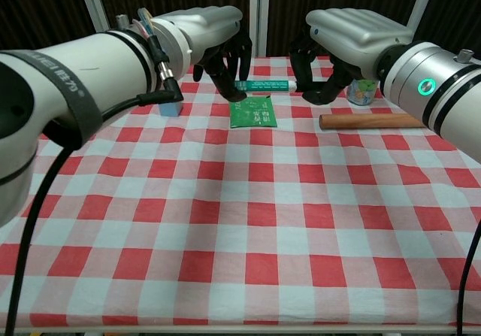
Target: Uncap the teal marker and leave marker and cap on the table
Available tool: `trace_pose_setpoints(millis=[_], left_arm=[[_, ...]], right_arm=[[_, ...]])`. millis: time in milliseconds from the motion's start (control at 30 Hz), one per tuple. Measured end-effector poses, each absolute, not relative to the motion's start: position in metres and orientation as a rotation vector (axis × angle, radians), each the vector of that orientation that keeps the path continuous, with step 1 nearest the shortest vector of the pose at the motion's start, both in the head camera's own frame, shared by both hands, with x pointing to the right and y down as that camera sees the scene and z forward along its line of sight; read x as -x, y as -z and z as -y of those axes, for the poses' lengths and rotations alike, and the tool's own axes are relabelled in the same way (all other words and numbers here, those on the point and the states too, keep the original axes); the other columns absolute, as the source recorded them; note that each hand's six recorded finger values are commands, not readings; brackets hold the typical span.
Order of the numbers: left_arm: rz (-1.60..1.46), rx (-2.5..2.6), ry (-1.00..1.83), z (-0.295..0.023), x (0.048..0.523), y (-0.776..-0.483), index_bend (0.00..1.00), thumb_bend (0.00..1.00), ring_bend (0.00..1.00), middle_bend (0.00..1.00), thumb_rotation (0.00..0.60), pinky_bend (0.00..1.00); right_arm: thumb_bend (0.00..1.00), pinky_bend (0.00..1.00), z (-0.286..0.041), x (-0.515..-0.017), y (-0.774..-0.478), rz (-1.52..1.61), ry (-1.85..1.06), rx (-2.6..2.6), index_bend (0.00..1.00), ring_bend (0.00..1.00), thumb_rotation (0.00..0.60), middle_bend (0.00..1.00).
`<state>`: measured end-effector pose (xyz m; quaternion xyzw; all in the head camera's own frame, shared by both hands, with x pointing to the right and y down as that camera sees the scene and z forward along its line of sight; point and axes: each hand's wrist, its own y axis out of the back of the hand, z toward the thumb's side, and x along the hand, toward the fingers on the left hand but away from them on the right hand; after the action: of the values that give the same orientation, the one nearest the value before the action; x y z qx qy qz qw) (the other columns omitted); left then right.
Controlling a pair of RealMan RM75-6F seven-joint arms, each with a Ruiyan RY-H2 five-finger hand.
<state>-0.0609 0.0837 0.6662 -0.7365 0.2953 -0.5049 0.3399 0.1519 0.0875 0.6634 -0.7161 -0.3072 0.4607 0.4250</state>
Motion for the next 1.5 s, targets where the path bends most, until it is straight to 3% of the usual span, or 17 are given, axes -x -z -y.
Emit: trace_pose_setpoints(millis=[400,800,1133,1500], left_arm=[[-0.773,1.913,1.315,-0.084,0.070,-0.664,0.57,0.34,0.51,0.56,0.600,0.62],[-0.795,1.909,1.361,-0.088,0.100,-0.675,0.57,0.35,0.51,0.56,0.600,0.61],[-0.801,1.933,1.410,-0.105,0.130,-0.706,0.56,0.35,0.51,0.56,0.600,0.61],[-0.766,1.948,1.430,-0.118,0.130,-0.734,0.56,0.35,0.50,0.56,0.600,0.60]], right_arm=[[0.35,0.38,-0.086,-0.156,-0.662,0.798,-1.155,1.742,0.80,0.43,0.600,0.70],[0.37,0.38,-0.095,-0.181,-0.668,0.811,-1.199,1.723,0.81,0.43,0.600,0.71],[0.35,0.37,-0.113,-0.220,-0.700,0.760,-1.323,1.730,0.81,0.43,0.600,0.70],[0.33,0.32,-0.129,-0.224,-0.732,0.693,-1.375,1.777,0.78,0.42,0.600,0.68]])
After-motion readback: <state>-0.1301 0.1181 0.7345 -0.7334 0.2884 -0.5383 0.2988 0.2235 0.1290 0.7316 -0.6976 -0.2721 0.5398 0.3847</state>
